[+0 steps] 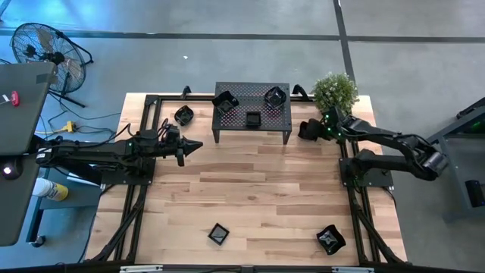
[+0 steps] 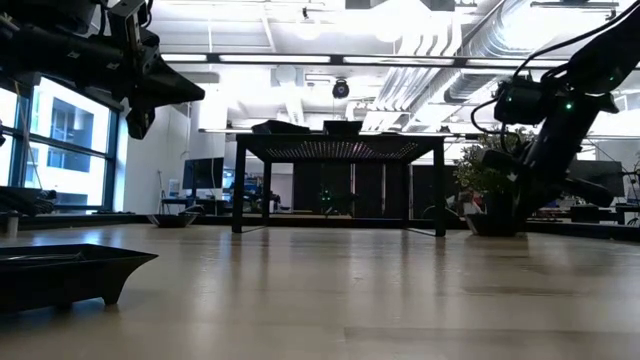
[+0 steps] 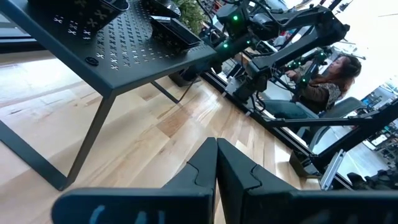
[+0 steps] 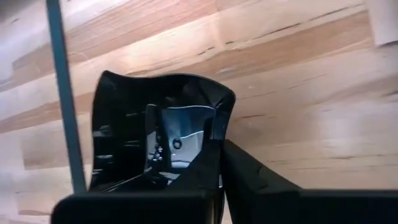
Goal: Pick & Place Mini shaped plates
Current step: Stack the black distorted square plate on top of the black distorted square plate on the shelf
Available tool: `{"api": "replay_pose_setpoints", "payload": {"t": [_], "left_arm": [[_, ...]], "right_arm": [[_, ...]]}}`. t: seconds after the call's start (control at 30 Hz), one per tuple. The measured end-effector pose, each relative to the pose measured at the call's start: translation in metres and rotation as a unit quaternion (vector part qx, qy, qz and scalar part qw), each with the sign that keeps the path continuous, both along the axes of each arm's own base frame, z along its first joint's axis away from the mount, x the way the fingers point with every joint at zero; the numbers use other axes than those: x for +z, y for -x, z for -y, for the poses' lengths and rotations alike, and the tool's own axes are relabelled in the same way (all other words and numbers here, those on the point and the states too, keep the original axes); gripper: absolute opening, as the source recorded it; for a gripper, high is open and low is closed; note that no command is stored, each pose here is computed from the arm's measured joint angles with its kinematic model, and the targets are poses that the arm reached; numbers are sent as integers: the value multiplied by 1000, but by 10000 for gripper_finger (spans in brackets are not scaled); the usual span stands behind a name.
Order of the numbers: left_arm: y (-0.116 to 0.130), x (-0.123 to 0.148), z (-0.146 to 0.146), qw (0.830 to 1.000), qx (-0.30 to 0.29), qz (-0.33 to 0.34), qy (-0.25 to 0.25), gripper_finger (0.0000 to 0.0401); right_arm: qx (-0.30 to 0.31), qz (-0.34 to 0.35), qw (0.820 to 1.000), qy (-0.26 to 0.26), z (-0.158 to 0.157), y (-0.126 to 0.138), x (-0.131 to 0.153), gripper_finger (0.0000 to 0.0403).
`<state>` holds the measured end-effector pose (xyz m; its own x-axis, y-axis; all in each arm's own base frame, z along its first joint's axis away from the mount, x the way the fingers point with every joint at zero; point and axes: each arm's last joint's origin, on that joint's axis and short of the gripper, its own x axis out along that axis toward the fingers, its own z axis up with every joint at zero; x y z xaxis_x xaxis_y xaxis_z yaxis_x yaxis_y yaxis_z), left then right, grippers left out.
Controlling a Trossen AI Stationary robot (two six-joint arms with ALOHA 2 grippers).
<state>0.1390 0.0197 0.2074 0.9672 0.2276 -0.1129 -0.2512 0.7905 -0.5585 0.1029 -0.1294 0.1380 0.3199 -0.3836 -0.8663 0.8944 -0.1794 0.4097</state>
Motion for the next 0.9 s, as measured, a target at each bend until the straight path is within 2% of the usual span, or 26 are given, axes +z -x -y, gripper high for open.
{"api": "replay_pose_setpoints", "payload": {"t": [0.27, 0.5, 0.73, 0.9], "left_arm": [[0, 0, 0, 1000, -3, 1, 4, 1], [0, 0, 1, 1000, -12, 3, 13, 1], [0, 0, 1, 1000, -12, 3, 13, 1], [0, 0, 1, 1000, -12, 2, 10, 1]], "right_arm": [[16, 17, 1000, -22, -4, 1, 2, 4], [40, 17, 999, -26, -24, 8, 18, 2], [96, -5, 995, -12, -49, 14, 70, 1], [169, 1, 986, 14, -70, 12, 112, 1]]}}
